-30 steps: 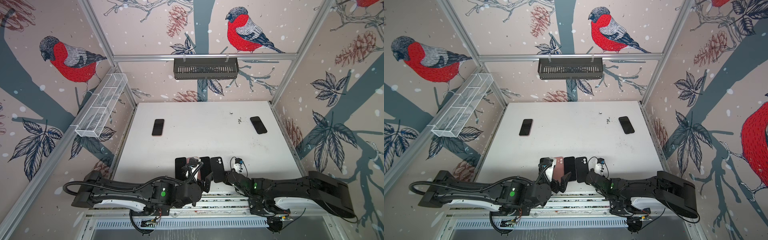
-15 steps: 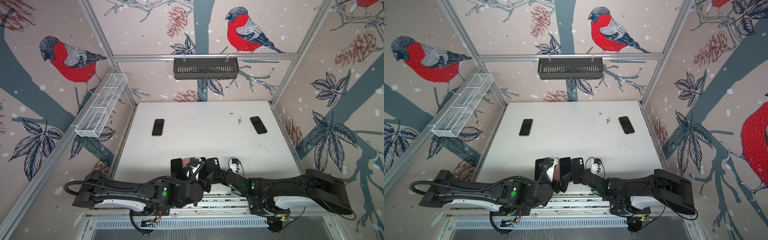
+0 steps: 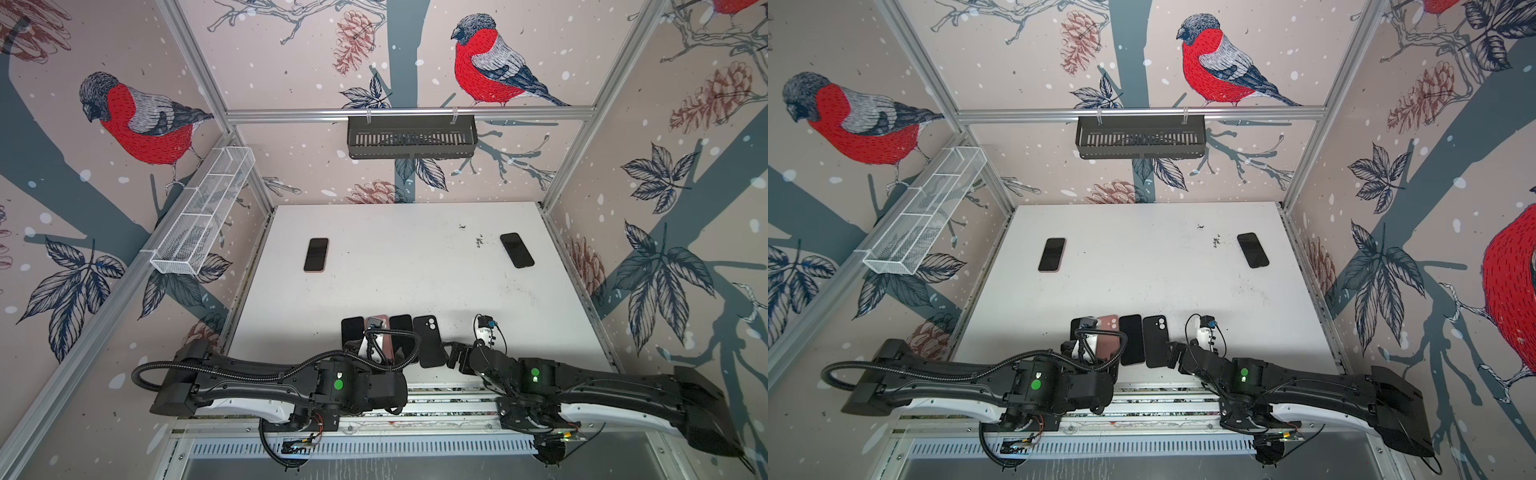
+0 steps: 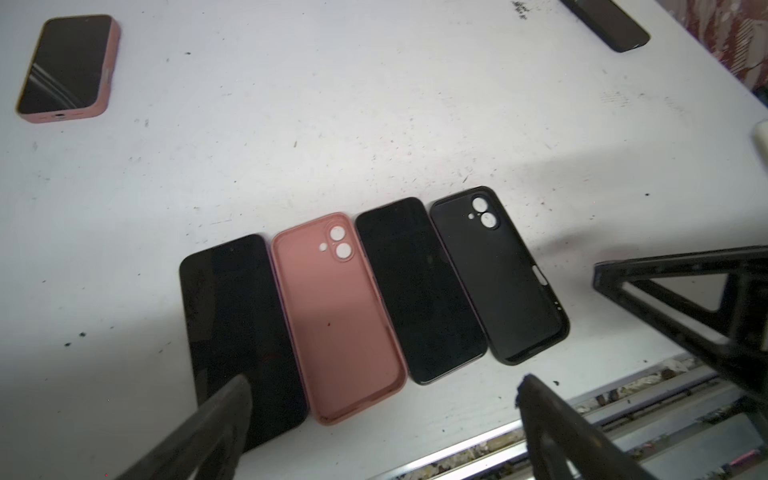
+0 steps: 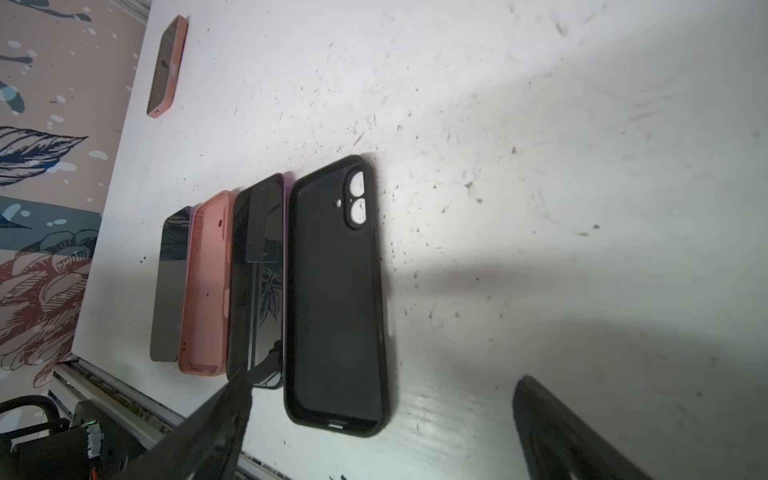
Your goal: Take the phone out of the phone case
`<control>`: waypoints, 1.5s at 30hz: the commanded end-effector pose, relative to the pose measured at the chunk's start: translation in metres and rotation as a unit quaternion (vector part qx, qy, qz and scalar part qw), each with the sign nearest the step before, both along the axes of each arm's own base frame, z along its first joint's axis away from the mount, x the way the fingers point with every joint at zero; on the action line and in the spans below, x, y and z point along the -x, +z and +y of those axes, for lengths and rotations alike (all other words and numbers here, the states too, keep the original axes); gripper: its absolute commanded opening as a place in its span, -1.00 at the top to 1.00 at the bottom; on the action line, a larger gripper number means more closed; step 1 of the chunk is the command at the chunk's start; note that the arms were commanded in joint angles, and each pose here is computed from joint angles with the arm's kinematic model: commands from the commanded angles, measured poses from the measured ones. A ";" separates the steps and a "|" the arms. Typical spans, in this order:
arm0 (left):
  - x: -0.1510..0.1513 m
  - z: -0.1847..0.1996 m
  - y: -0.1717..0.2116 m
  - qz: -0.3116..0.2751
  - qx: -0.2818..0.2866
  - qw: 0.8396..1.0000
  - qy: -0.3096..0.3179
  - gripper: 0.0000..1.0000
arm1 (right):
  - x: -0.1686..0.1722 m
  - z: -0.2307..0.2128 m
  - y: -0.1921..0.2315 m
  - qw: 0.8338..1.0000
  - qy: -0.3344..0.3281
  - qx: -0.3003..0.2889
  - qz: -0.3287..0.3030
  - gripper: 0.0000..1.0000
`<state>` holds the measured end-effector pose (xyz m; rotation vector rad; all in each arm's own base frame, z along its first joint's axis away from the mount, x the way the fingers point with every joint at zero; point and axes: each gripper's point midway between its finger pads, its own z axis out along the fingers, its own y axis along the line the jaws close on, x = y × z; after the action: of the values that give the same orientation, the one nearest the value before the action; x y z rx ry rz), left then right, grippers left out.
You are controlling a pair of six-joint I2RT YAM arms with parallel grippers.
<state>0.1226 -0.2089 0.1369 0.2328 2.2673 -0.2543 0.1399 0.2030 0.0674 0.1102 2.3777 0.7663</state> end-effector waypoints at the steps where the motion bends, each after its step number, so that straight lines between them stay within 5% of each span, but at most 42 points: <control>1: -0.006 0.009 0.005 -0.007 0.003 1.000 0.021 -0.98 | -0.013 -0.017 0.014 0.998 -0.006 0.042 -0.044 -0.99; 11: -0.066 -0.037 0.035 0.004 0.118 0.992 -0.037 -0.96 | -0.116 -0.085 0.071 0.988 -0.065 0.133 -0.047 -0.99; 14: -0.103 -0.028 0.054 -0.011 0.149 0.989 -0.023 -0.97 | -0.151 -0.115 0.082 0.979 -0.097 0.173 -0.047 -0.99; 18: -0.147 -0.001 0.075 -0.041 0.124 0.991 0.013 -0.96 | -0.184 -0.152 0.088 0.960 -0.123 0.241 -0.068 -0.99; 22: -0.172 0.028 0.088 -0.069 0.086 0.992 0.060 -0.96 | -0.206 -0.187 0.076 0.949 -0.147 0.270 -0.063 -0.99; 27: -0.191 0.044 0.089 -0.071 0.115 0.989 0.062 -0.96 | -0.230 -0.227 0.052 0.947 -0.169 0.272 -0.012 -0.99; 45: -0.227 0.033 0.050 -0.023 0.159 0.987 0.029 -0.96 | -0.304 -0.270 -0.021 0.934 -0.147 0.318 0.078 -0.99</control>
<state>0.3404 -0.1685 0.1695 -0.0155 2.2155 -0.5114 0.4373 -0.0617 0.0468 0.2692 2.5566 -0.1433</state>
